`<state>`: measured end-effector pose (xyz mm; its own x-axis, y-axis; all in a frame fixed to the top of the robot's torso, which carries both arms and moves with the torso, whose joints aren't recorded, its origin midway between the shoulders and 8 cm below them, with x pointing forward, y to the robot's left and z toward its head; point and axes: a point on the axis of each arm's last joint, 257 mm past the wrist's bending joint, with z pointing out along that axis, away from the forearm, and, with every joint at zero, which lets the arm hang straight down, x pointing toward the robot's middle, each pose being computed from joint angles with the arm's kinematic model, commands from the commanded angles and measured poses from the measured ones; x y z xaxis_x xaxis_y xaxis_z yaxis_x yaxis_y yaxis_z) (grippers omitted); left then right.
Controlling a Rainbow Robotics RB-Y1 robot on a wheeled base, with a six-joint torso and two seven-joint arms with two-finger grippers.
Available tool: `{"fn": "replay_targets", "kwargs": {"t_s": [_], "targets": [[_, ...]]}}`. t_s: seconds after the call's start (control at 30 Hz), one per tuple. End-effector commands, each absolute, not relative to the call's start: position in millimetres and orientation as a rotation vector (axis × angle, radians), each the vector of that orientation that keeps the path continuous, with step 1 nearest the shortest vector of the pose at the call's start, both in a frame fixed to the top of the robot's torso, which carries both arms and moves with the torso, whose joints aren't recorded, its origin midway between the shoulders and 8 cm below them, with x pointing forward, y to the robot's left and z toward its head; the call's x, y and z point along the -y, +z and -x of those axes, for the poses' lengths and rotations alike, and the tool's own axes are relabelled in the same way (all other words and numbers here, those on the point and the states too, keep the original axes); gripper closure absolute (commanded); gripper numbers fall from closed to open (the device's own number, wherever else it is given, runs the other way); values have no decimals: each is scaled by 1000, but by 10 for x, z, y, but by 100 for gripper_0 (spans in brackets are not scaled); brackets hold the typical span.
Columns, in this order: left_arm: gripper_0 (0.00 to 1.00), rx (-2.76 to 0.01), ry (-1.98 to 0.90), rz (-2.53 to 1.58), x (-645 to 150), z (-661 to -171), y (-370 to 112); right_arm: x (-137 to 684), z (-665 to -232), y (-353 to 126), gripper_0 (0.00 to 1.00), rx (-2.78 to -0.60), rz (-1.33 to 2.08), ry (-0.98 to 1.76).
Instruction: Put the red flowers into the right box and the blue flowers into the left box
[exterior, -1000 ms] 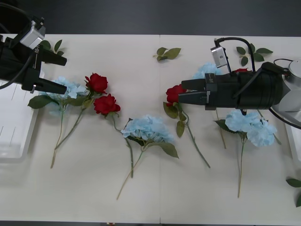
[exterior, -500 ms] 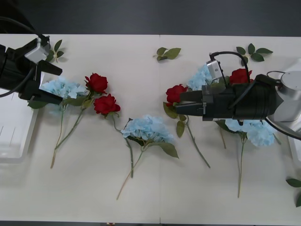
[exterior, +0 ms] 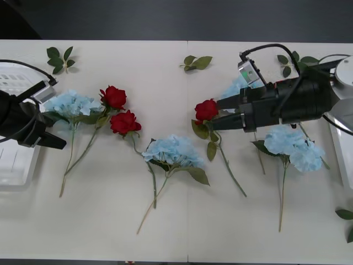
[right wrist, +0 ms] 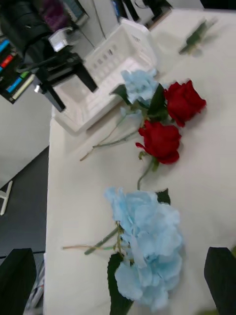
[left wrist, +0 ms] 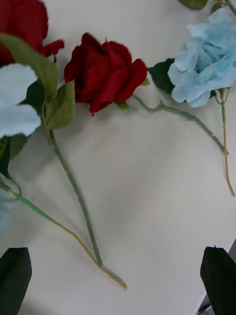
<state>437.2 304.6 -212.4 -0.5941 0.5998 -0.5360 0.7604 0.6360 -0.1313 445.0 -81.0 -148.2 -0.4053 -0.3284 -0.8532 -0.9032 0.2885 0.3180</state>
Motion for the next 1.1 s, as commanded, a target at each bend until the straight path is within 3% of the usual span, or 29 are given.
{"fn": "replay_targets", "kwargs": {"t_s": [0.03, 0.17, 0.37, 0.6, 1.1], "targets": [[0, -2556, -418, -859, -3335, -4370, -2132, 1188, -4676, -1310, 0, -2203, 916, 999], [0, -2646, -366, -695, -3498, -4385, -2220, 1701, -4809, -1442, 0, -2507, 695, 790], [0, -2715, -328, -509, -3582, -4426, -2319, 2390, -5001, -1609, 0, -2720, 470, 463], [0, -2758, -312, -363, -3505, -4481, -2494, 3135, -5231, -1709, 0, -2764, 366, 116], [0, -2743, -150, -241, -3263, -4797, -2799, 3498, -5564, -1901, 0, -2662, 405, -181]]}}
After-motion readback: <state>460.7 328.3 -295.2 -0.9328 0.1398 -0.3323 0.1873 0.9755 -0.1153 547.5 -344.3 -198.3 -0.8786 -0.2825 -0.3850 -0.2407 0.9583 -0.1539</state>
